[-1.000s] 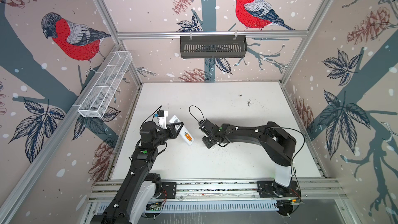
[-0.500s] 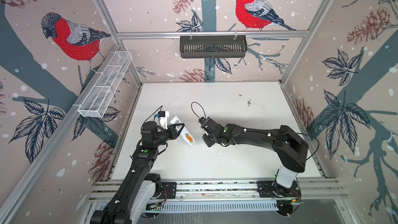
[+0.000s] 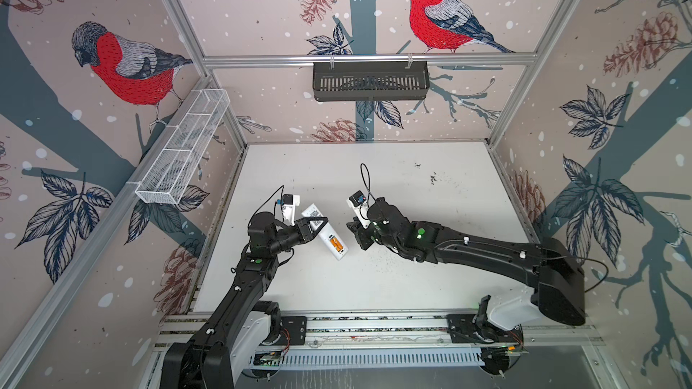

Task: Load the batteries into the remote control
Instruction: 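Lift the white cover with the right gripper and carry it toward the remote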

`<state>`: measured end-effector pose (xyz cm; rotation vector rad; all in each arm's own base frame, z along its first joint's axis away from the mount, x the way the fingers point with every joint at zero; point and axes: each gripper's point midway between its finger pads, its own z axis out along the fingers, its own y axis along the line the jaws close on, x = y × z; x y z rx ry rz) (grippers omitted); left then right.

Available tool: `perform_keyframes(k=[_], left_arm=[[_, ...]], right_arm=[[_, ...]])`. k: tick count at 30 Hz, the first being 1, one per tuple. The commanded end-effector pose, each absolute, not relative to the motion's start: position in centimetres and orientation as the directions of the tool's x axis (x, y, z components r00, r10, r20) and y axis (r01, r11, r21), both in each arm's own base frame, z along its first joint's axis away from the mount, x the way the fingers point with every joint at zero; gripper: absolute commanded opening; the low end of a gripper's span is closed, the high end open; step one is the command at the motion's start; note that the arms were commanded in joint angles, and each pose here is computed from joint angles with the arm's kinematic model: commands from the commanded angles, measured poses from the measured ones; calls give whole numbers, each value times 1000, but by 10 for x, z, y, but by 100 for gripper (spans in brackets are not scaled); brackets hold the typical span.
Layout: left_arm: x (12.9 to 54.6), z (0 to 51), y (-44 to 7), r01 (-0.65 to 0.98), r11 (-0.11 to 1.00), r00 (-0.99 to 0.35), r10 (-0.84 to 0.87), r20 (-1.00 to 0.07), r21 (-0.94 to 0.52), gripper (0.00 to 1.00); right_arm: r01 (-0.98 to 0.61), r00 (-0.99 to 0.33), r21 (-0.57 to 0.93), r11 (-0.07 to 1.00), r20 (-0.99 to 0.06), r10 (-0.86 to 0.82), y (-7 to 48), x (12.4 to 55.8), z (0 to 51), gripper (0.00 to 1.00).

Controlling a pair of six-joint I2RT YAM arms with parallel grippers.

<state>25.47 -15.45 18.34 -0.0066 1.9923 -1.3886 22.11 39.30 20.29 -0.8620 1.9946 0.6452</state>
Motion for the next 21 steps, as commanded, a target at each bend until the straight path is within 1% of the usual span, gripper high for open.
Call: perform_keyframes(k=[1, 12, 21], left_arm=[[252, 204, -160, 448, 365, -733, -371, -569, -816, 0], [249, 209, -164, 463, 310, -743, -376, -554, -830, 0], [244, 216, -165, 481, 271, -744, -377, -552, -834, 0]], right_arm=[[-802, -328, 138, 581, -915, -236, 407, 214, 235, 30], [-809, -267, 105, 579, -942, -203, 424, 194, 240, 30], [-817, -253, 76, 572, -938, -236, 426, 191, 223, 30]])
